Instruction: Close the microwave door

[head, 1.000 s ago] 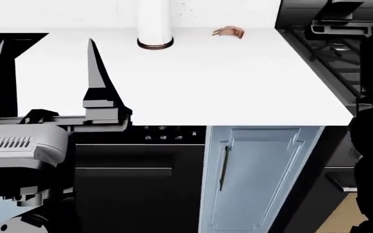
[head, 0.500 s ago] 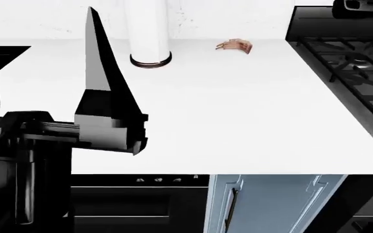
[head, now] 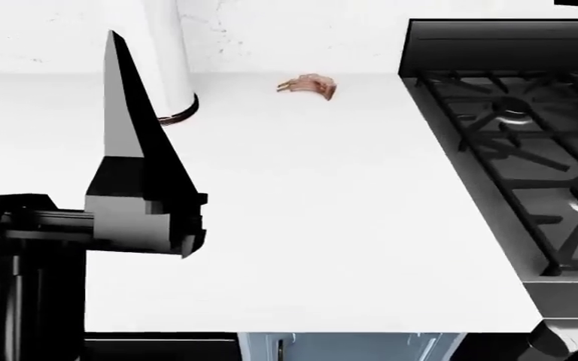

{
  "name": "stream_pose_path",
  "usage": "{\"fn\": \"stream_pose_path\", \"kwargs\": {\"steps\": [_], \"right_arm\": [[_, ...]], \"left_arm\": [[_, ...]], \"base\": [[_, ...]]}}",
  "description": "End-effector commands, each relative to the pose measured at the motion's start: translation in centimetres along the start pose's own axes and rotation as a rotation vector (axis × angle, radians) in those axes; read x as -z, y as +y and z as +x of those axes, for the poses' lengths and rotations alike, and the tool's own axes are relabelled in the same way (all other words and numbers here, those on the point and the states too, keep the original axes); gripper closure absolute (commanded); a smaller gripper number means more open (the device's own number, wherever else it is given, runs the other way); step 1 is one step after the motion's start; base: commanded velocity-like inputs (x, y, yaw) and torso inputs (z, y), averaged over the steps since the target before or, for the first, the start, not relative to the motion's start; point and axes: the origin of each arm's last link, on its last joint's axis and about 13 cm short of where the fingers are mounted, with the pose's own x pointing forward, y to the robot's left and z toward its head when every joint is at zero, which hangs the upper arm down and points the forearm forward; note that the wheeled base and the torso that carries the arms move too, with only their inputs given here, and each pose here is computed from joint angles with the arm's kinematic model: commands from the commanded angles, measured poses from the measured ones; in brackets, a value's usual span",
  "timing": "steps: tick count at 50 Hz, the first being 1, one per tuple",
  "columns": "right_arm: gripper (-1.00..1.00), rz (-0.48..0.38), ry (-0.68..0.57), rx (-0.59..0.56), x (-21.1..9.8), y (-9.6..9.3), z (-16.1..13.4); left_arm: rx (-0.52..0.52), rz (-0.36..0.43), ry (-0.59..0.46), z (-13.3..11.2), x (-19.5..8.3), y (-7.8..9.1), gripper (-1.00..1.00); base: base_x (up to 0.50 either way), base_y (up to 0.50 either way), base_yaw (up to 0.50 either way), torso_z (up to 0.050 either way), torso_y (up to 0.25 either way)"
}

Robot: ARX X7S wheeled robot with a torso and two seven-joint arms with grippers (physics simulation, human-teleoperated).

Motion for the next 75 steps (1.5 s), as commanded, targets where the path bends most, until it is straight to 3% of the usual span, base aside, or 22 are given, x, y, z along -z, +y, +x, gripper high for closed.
{"fn": "stream_pose_path", "kwargs": {"steps": [1, 16, 33, 50, 75], "right_arm": [[-1.00, -0.003, -0.009, -0.005, -0.32, 0.03, -0.08], [-1.00, 0.005, -0.007, -0.004, -0.42, 0.11, -0.11], [-1.00, -0.011, -0.019, 0.002, -0.52, 0.10, -0.04], [-1.00, -0.019, -0.034, 0.001, -0.62, 0.20, -0.11], [-1.00, -0.018, -0.041, 0.005, -0.83, 0.13, -0.04]], "left_arm": [[-0.018, 0.010, 0.014, -0.15, -0.01, 0.21, -1.00], [-0.015, 0.012, 0.013, -0.19, -0.08, 0.19, -1.00], [-0.015, 0.013, 0.010, -0.21, -0.09, 0.15, -1.00], [-0.015, 0.015, 0.007, -0.24, -0.12, 0.15, -1.00], [-0.016, 0.017, 0.005, -0.24, -0.19, 0.15, -1.00]], "base": [[0.25, -0.44, 0.00, 0.000, 0.000], [0.25, -0.43, 0.00, 0.000, 0.001], [0.01, 0.00, 0.00, 0.000, 0.000], [0.13, 0.50, 0.00, 0.000, 0.001], [0.00, 0.00, 0.00, 0.000, 0.000]]}}
